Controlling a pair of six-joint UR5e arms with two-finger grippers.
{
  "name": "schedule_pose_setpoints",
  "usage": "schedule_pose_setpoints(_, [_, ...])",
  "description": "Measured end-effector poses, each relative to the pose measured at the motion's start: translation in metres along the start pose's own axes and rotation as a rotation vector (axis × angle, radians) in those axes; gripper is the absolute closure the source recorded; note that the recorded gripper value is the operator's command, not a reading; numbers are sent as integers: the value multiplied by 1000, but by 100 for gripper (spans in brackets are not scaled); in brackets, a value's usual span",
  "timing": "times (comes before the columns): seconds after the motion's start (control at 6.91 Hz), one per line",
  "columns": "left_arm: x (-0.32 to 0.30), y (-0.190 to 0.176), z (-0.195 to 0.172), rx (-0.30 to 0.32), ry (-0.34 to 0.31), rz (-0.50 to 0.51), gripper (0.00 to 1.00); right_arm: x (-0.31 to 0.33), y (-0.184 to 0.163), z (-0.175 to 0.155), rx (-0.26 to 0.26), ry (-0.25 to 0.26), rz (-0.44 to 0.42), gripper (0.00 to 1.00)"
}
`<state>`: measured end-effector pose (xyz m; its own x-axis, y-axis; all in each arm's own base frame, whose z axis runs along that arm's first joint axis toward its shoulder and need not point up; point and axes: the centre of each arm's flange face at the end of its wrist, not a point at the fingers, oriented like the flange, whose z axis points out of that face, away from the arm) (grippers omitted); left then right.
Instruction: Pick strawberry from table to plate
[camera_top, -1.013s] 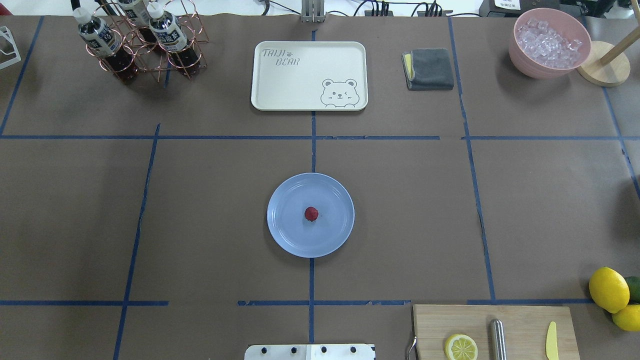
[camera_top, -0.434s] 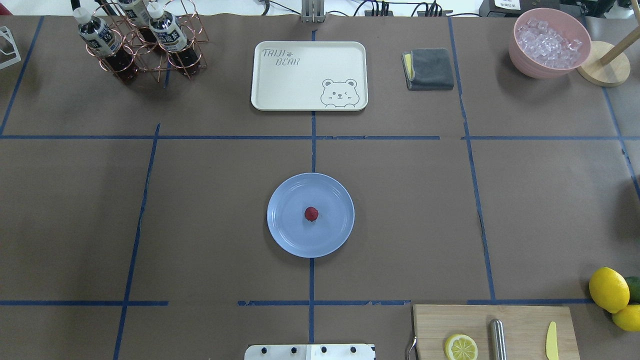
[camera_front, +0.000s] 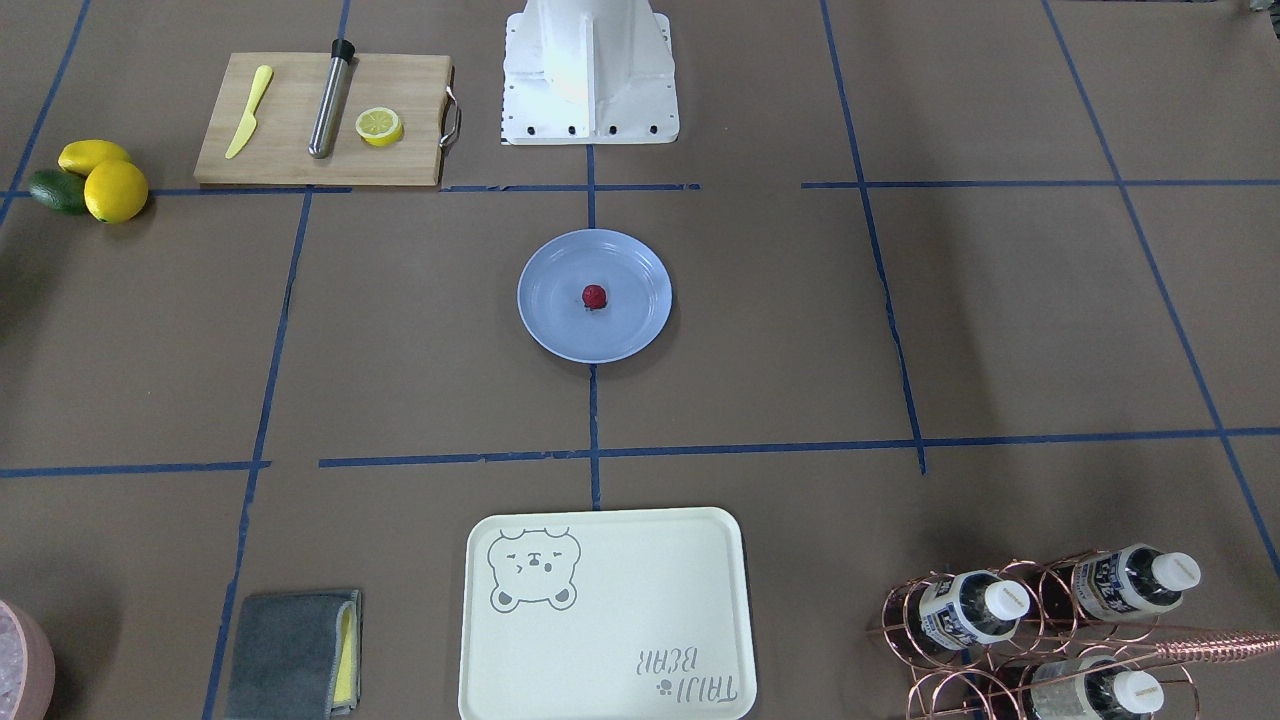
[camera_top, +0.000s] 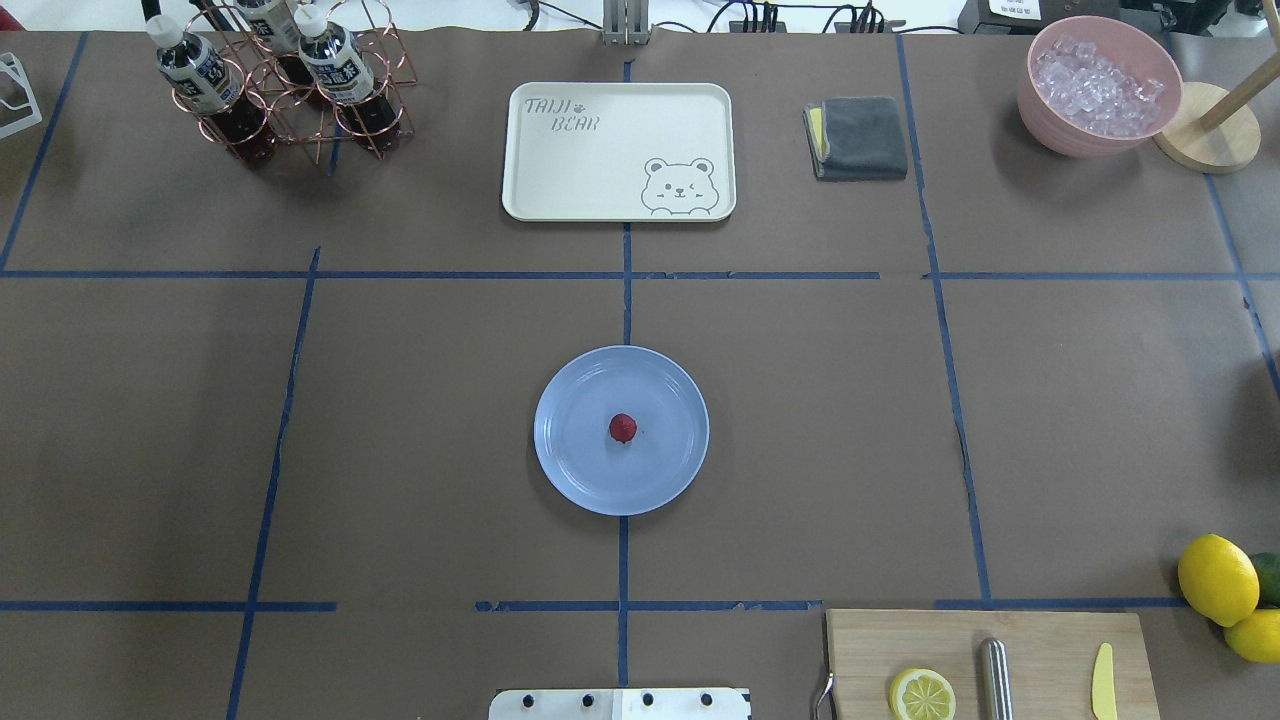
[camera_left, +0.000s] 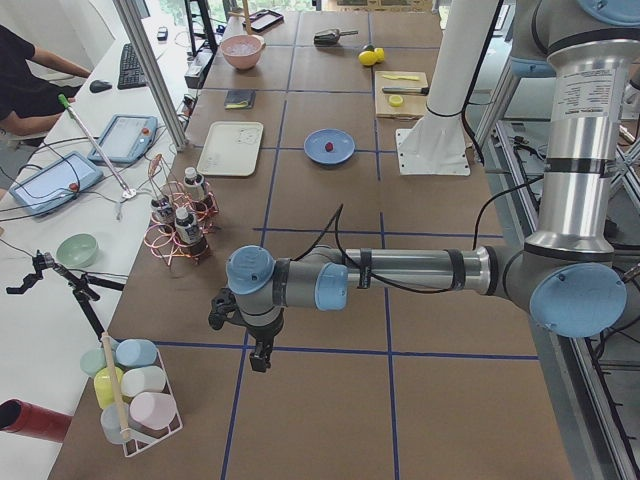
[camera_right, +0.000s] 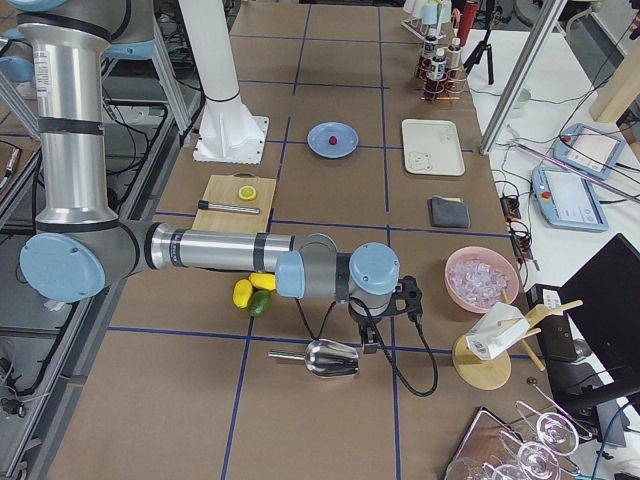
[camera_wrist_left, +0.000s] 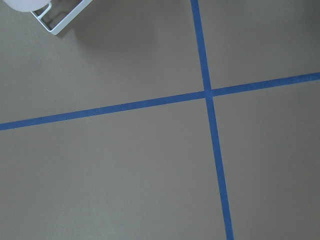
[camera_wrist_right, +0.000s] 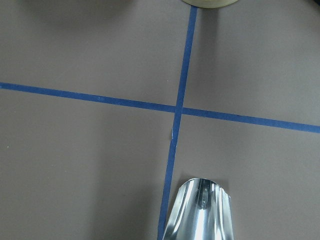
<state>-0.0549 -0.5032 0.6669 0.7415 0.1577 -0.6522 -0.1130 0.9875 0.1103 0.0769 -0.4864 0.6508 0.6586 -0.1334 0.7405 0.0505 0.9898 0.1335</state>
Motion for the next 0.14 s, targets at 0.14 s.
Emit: schedule_pose_setpoints(0.14, [0, 0, 0, 0, 0, 0, 0, 0, 0, 0, 0, 0, 0, 0])
